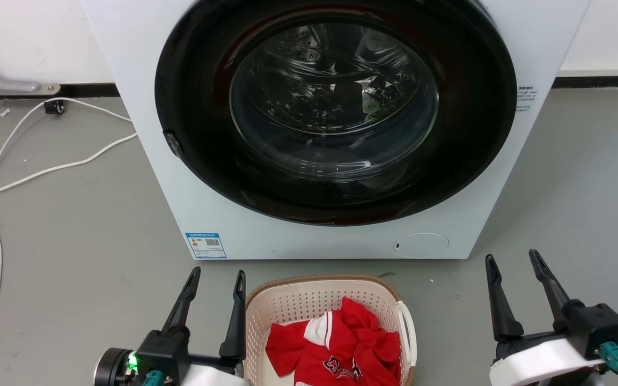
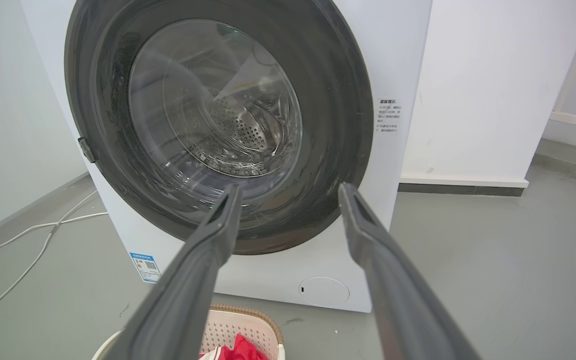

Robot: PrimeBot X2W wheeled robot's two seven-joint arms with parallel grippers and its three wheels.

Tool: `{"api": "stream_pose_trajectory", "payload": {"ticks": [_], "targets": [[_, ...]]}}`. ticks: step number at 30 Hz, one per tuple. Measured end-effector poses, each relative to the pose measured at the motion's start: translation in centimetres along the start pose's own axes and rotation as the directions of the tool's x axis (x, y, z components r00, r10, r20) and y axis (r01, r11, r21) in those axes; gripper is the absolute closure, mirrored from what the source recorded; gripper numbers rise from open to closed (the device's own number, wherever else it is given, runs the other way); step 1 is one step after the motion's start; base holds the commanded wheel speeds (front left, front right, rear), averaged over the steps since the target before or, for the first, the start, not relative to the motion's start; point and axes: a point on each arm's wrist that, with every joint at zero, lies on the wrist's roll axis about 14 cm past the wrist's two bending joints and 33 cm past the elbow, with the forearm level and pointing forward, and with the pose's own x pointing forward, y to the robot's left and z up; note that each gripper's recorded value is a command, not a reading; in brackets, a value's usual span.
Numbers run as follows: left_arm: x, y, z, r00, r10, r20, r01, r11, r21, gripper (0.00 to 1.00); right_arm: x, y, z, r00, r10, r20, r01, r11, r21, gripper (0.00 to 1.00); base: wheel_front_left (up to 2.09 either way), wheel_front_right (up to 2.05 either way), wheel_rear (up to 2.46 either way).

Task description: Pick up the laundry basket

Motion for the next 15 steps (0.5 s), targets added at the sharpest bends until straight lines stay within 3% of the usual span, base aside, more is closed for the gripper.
{"api": "stream_pose_trajectory", "payload": {"ticks": [8,15], "targets": [[-0.46,-0.5,-0.88,1.0,-0.019,-0.017,0.02,0.998,0.066,0.0,-0.1,0.47,0.37,1.0,0.023,0.018,-0.022,0.997,-0.072,0.0,0.0,0.0,0.0],[-0.55,-0.4,-0.81,1.0,-0.007,-0.007,0.007,1.0,0.029,0.0,-0.4,-0.15,-0.04,1.0,-0.001,0.013,0.001,0.999,-0.037,0.0,0.0,0.0,0.0]]}}
